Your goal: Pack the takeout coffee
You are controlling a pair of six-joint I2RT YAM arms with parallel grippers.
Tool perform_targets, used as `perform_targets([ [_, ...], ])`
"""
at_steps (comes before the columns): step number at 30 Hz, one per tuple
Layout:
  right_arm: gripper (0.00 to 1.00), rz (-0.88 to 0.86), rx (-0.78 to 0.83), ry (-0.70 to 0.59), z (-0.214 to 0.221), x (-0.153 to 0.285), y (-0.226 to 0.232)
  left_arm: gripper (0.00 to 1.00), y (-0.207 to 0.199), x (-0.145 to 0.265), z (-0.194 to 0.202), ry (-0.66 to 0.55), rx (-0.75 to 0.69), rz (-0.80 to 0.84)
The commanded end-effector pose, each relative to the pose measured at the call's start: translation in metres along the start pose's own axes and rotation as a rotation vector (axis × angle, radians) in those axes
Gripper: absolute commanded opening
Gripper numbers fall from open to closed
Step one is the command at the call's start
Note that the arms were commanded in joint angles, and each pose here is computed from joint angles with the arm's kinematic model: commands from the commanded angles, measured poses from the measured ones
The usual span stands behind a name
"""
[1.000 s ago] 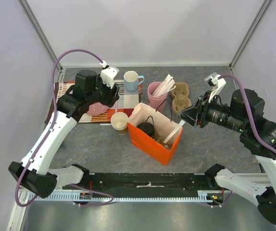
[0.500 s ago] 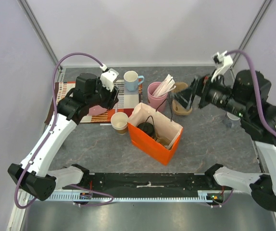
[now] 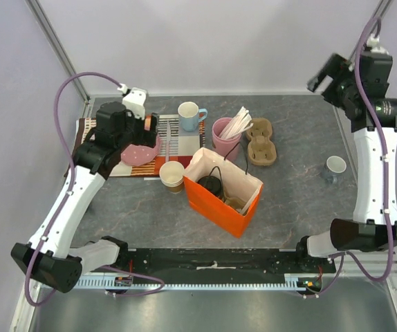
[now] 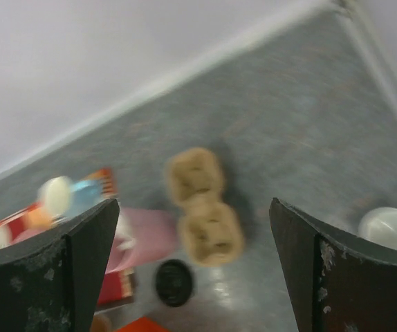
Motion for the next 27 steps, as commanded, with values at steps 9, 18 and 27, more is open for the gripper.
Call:
perform_targets([
  [9, 0.98, 0.386, 0.122, -0.207, 0.096, -0.006, -0.133, 0.82, 0.061, 0.006, 0.077, -0.029, 0.327, -0.389],
  [18, 0.98, 0.292, 0.19, -0.188, 0.184, -0.003, -0.148, 0.8, 0.071, -0.01, 0.099, -0.119, 0.439, -0.491],
  [27, 0.98, 0.319, 0.167, -0.276, 0.205, 0.012, -0.159, 0.65, 0.05, -0.018, 0.122, -0.055, 0.481, -0.354],
])
Point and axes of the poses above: each gripper's point midway between its finger pads, its own x axis back along the fingers, its own y axis along the line the jaws close on, z = x × y, the point moved 4 cm from there along x, back along the fingers, and after that the axes turned 7 degrees about x, right-handed, at the moved point
